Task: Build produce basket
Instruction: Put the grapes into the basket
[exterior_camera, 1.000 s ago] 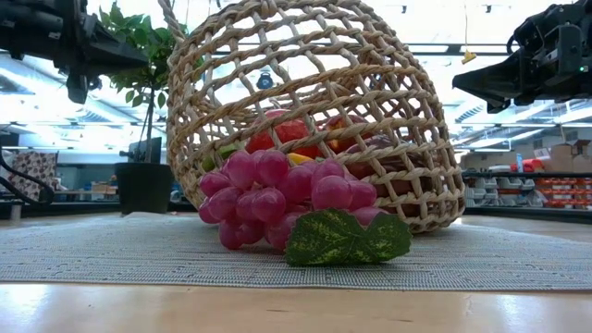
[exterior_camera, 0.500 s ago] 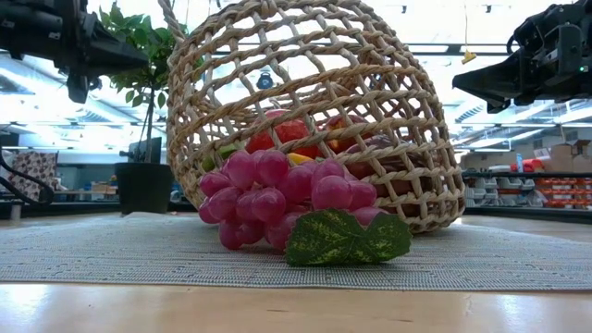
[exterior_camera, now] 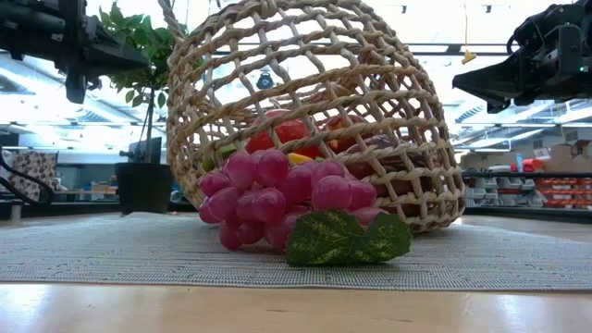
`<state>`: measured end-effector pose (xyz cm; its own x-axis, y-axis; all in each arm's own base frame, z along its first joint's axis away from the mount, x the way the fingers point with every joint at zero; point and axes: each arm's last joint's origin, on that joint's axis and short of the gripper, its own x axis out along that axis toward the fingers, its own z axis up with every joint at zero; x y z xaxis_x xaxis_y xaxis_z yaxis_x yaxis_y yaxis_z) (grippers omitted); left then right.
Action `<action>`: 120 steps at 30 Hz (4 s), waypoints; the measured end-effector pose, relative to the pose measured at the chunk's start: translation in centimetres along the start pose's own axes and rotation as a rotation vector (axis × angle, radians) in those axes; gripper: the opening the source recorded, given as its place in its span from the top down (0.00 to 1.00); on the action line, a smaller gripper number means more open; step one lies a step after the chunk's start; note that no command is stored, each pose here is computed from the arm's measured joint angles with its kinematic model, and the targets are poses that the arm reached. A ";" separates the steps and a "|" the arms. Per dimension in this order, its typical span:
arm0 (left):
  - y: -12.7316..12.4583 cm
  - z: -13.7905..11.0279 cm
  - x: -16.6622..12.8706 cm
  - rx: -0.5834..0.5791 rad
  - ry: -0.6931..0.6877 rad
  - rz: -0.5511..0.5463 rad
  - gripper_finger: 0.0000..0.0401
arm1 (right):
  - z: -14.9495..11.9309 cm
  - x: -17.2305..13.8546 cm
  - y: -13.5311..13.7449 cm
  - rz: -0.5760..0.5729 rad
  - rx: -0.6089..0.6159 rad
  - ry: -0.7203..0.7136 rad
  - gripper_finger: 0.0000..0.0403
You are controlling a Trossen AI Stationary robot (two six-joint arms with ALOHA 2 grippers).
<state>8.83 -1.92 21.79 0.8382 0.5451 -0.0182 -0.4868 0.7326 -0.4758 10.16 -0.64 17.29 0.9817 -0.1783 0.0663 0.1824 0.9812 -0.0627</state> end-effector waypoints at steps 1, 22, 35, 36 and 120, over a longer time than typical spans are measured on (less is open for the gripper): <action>0.0 0.0 0.0 0.000 -0.006 0.010 0.97 | 0.0 0.0 0.0 0.000 0.000 0.000 0.88; 2.5 -0.9 1.3 -0.007 0.039 0.216 0.96 | 0.0 0.0 0.0 0.000 0.000 0.000 0.88; 3.5 -0.4 1.9 0.033 -0.043 0.376 0.98 | 0.0 0.0 0.0 0.000 0.000 0.000 0.88; 3.5 -0.5 1.9 0.053 -0.035 0.379 0.97 | 0.0 0.0 0.0 0.000 0.000 0.000 0.88; -26.3 -18.3 8.1 1.125 0.714 -0.635 0.47 | 0.0 0.0 0.0 0.000 0.000 0.000 0.88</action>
<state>32.98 -24.23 18.09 0.7574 -0.0484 -0.6512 0.3498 0.8722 0.3420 10.16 -0.64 17.29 0.9818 -0.1779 0.0665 0.1821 0.9813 -0.0627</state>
